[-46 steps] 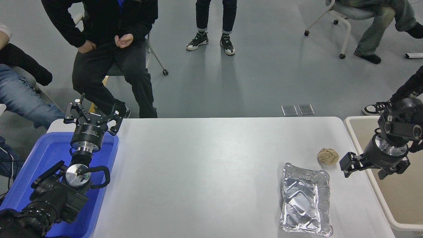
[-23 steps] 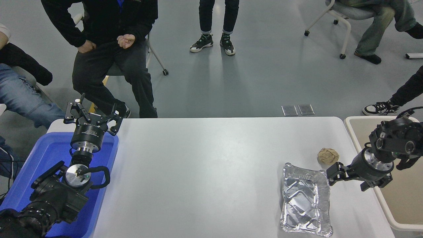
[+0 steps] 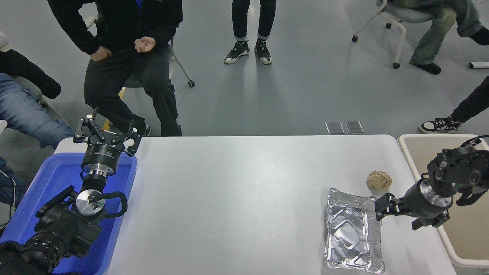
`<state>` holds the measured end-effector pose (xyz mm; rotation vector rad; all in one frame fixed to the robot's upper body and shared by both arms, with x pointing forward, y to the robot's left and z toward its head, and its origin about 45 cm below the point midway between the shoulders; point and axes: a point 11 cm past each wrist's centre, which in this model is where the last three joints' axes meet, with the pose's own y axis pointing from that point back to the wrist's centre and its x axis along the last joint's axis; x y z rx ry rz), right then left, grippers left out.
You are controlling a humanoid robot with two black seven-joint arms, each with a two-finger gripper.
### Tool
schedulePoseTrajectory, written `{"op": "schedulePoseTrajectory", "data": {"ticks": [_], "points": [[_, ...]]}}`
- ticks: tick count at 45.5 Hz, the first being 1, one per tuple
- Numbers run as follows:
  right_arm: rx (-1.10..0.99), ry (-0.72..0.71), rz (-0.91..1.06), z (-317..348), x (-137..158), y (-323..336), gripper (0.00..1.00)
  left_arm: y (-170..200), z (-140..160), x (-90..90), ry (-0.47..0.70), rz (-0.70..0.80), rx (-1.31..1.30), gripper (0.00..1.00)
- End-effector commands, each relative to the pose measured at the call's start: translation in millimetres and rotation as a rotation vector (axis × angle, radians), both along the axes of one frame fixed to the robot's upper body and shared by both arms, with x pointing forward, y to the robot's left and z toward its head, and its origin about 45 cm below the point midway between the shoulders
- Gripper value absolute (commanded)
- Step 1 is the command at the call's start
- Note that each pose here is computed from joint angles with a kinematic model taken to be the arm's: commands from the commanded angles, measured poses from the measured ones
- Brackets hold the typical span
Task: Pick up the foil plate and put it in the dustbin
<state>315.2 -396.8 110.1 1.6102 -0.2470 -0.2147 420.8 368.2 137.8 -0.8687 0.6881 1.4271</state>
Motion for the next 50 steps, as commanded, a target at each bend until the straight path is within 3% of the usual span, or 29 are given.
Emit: {"op": "schedulePoseTrajectory", "data": {"ticks": [1,15,44,50], "points": [[0.011,-0.071,-0.044,-7,4,0,1.0,0,0,0.0,0.001,0.0,0.001,0.99],[-0.032,-0.114,-0.05,-37,-14,-6,1.0,0,0,0.0,0.0,0.0,0.0,0.99],[0.026,-0.135,-0.027,-51,-11,29,0.98,0,0,0.0,0.0,0.0,0.0,0.99],[0.034,-0.112,-0.019,-57,-18,33,0.74,0,0,0.0,0.0,-0.001,0.001,0.99]]}}
